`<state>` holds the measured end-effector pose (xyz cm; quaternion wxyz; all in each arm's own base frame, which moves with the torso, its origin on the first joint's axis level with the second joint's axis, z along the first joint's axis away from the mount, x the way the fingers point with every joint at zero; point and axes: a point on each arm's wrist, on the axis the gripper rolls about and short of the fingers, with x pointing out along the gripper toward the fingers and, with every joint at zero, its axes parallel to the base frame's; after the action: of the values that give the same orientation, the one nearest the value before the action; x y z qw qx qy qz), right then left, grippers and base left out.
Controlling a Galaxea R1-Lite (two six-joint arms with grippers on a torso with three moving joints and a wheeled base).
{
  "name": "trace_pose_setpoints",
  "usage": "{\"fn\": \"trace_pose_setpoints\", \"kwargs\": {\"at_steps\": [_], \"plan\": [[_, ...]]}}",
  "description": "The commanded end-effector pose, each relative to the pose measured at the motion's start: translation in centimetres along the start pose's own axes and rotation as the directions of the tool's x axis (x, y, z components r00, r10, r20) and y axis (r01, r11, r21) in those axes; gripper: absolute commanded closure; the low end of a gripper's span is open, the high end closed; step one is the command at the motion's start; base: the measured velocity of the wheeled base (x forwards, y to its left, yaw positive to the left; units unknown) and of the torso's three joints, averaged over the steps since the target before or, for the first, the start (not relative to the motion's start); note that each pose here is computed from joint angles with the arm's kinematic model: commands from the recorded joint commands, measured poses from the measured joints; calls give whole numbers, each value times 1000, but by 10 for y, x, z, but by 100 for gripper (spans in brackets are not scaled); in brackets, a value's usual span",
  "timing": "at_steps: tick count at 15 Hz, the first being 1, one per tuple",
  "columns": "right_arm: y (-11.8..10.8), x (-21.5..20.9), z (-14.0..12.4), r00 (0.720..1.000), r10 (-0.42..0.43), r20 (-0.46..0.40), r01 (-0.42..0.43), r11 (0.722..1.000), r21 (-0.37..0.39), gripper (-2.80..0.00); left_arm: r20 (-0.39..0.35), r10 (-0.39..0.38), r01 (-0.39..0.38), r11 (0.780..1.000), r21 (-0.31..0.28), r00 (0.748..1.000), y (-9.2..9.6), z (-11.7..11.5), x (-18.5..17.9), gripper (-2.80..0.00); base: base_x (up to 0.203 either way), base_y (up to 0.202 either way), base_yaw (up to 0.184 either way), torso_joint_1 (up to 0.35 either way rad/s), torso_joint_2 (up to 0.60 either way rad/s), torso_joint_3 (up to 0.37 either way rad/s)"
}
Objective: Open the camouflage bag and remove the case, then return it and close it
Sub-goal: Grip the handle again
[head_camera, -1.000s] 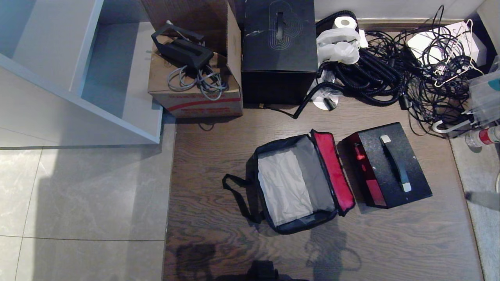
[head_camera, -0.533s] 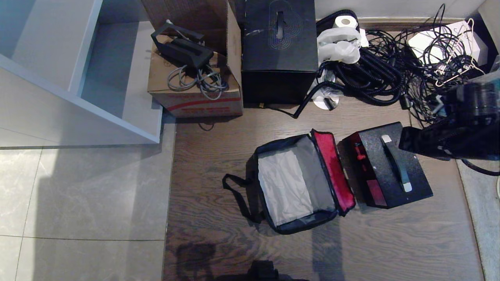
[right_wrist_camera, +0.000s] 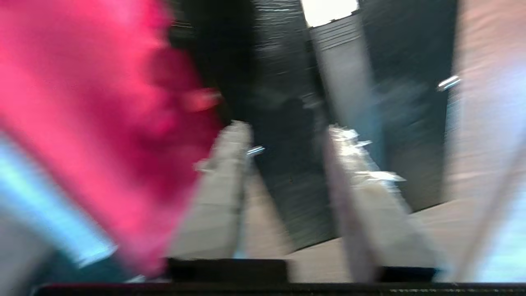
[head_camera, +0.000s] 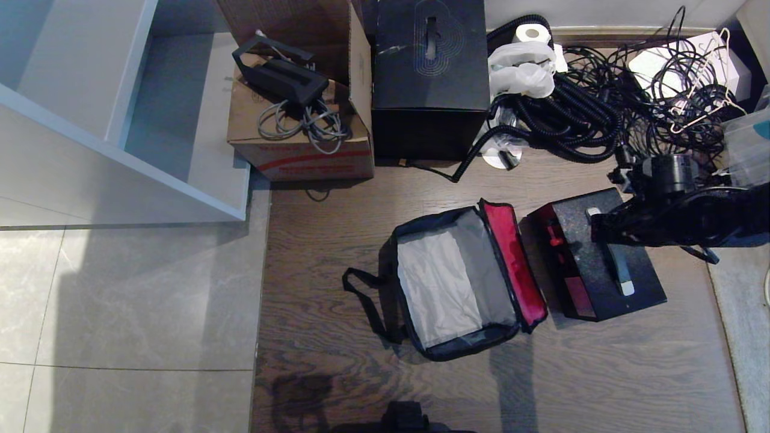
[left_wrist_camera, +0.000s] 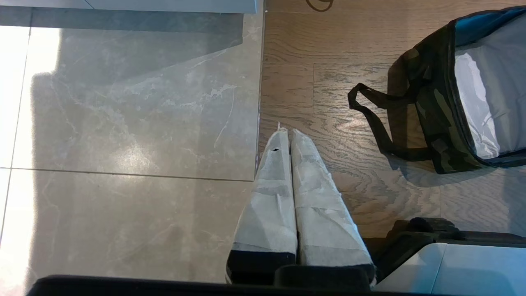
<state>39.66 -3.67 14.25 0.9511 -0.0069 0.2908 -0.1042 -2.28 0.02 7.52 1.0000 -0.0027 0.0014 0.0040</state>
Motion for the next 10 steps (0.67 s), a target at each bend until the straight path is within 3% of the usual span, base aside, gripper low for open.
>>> {"fn": "trace_pose_setpoints", "kwargs": {"at_steps": [1,4,6,8,10], "plan": [[1,23,-9,997,-81,8,81,991,-102,-280,0,0,0,1000,-1,1000,0,0,0,0,0,0,0,0,0,0],[1,19,-6,992,-103,69,113,979,-169,-280,0,0,0,1000,-1,1000,0,0,0,0,0,0,0,0,0,0],[1,17,-11,965,-249,80,261,910,-322,-280,0,0,0,1000,-1,1000,0,0,0,0,0,0,0,0,0,0],[11,18,-19,907,-413,78,409,823,-394,-280,0,0,0,1000,-1,1000,0,0,0,0,0,0,0,0,0,0],[26,25,-28,878,-471,78,457,781,-426,-280,0,0,0,1000,-1,1000,0,0,0,0,0,0,0,0,0,0]]}}
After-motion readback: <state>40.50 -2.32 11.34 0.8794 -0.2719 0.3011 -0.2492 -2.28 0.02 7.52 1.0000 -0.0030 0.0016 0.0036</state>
